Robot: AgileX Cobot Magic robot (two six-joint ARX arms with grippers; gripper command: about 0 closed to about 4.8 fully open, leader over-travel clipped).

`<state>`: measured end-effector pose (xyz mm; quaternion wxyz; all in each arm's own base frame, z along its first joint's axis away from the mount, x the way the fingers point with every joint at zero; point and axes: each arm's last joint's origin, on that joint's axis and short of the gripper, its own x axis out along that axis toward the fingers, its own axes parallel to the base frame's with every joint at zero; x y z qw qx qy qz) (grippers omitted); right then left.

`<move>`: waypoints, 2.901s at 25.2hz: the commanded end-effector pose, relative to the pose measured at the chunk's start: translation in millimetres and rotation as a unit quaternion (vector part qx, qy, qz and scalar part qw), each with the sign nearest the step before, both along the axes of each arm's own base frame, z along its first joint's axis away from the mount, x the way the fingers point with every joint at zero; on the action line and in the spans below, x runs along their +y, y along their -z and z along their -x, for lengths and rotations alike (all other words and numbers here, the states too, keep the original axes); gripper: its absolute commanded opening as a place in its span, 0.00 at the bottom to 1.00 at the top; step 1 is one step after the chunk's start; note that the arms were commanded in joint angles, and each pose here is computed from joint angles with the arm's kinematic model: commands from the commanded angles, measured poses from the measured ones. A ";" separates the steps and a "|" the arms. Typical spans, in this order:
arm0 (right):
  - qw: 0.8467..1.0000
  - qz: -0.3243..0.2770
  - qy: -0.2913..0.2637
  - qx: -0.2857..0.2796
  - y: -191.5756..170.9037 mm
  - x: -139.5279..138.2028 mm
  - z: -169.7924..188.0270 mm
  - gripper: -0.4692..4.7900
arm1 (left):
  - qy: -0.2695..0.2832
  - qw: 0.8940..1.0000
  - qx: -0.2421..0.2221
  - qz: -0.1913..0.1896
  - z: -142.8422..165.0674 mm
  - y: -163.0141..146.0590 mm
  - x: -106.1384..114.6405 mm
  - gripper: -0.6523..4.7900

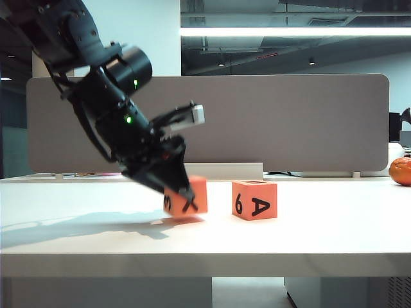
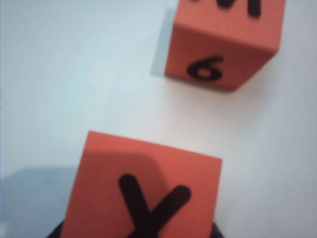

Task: Stack one letter block on top of another letter block.

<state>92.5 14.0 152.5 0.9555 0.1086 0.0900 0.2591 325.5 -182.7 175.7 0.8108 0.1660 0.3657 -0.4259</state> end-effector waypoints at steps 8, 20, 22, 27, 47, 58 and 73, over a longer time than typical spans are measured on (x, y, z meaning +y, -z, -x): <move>1.000 0.000 -0.001 -0.005 0.1 0.0 -0.3 0.09 | 0.022 0.989 -0.062 0.133 1.7 -44.9 -13.1 0.50; 1.000 0.000 -0.001 -0.005 0.1 0.0 -0.3 0.09 | -0.006 0.992 -0.084 0.093 14.9 -60.5 -54.2 0.50; 1.000 0.000 -0.001 -0.005 0.1 0.0 -0.3 0.09 | -0.009 0.992 -0.080 0.093 11.7 -65.8 -55.4 0.50; 1.000 0.000 -0.001 -0.005 0.1 0.0 -0.3 0.09 | -0.009 0.994 -0.069 0.084 2.6 -76.5 -62.1 0.50; 1.000 0.000 -0.001 -0.005 0.1 0.0 -0.3 0.09 | -0.005 0.999 -0.005 0.040 -23.2 -60.2 -84.9 0.51; 1.000 0.000 -0.001 -0.005 0.1 0.0 -0.3 0.09 | -0.005 1.000 0.007 0.029 -24.5 -49.6 -87.7 0.51; 1.000 0.000 -0.001 -0.005 0.1 0.1 -0.3 0.09 | 0.002 1.000 0.008 0.029 -21.8 -47.0 -93.5 0.52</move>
